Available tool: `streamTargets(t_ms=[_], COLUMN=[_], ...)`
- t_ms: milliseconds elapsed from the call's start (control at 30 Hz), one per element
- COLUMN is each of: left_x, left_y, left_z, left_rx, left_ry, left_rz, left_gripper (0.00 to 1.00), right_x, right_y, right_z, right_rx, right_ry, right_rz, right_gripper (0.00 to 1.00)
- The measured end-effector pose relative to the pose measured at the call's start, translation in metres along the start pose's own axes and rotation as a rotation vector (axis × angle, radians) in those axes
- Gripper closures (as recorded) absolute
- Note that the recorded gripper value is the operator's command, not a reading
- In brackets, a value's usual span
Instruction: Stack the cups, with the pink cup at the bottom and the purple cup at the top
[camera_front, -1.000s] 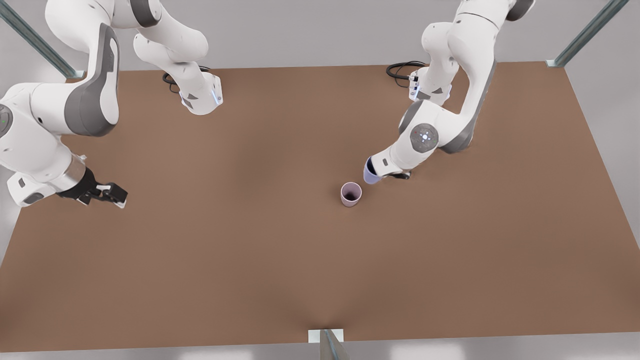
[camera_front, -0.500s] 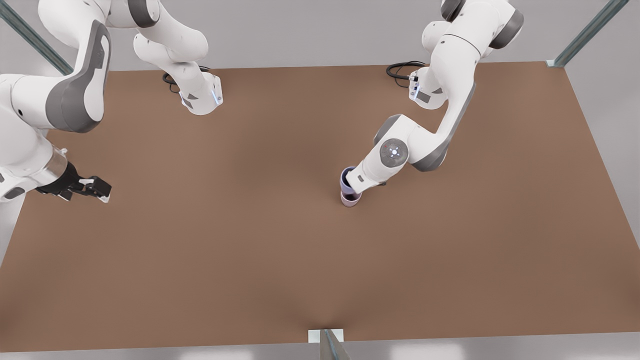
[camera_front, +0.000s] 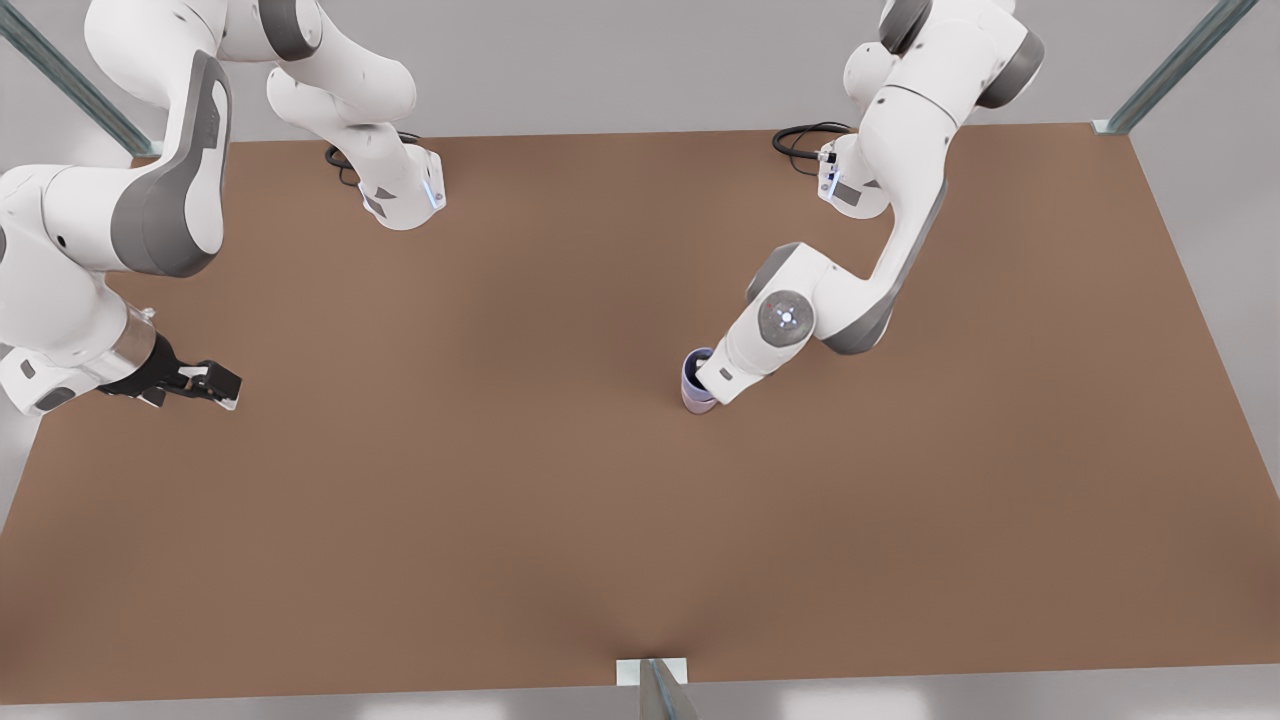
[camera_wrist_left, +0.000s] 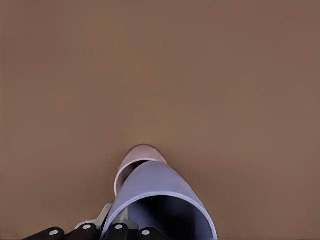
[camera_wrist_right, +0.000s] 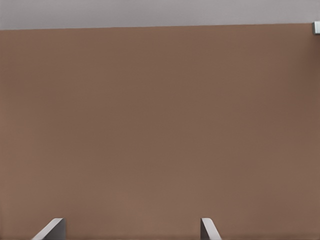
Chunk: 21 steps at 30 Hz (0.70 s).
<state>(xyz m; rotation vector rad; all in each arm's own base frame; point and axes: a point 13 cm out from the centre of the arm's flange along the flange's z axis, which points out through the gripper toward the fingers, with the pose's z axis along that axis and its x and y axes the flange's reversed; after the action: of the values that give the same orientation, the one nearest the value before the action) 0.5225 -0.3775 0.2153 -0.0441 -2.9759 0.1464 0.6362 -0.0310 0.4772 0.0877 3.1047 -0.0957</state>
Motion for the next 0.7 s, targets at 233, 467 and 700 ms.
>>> streamTargets(t_ms=[233,467,700], left_x=[0.002,0.007,0.009], left_y=[0.002,0.006,0.007], left_z=[0.006,0.013,0.019], left_rx=[-0.008,-0.023,-0.028], left_ry=[0.015,0.041,0.055], left_rz=[-0.043,-0.071,-0.089], left_gripper=[0.79,0.79,0.44], right_x=[-0.002,-0.003,-0.007], right_y=[0.002,0.002,0.000], right_z=[0.001,0.000,-0.003], right_rx=[-0.001,-0.001,0.001], right_ry=[-0.006,-0.009,-0.020], right_rz=[0.012,0.022,0.031], right_gripper=[0.00,0.00,0.00])
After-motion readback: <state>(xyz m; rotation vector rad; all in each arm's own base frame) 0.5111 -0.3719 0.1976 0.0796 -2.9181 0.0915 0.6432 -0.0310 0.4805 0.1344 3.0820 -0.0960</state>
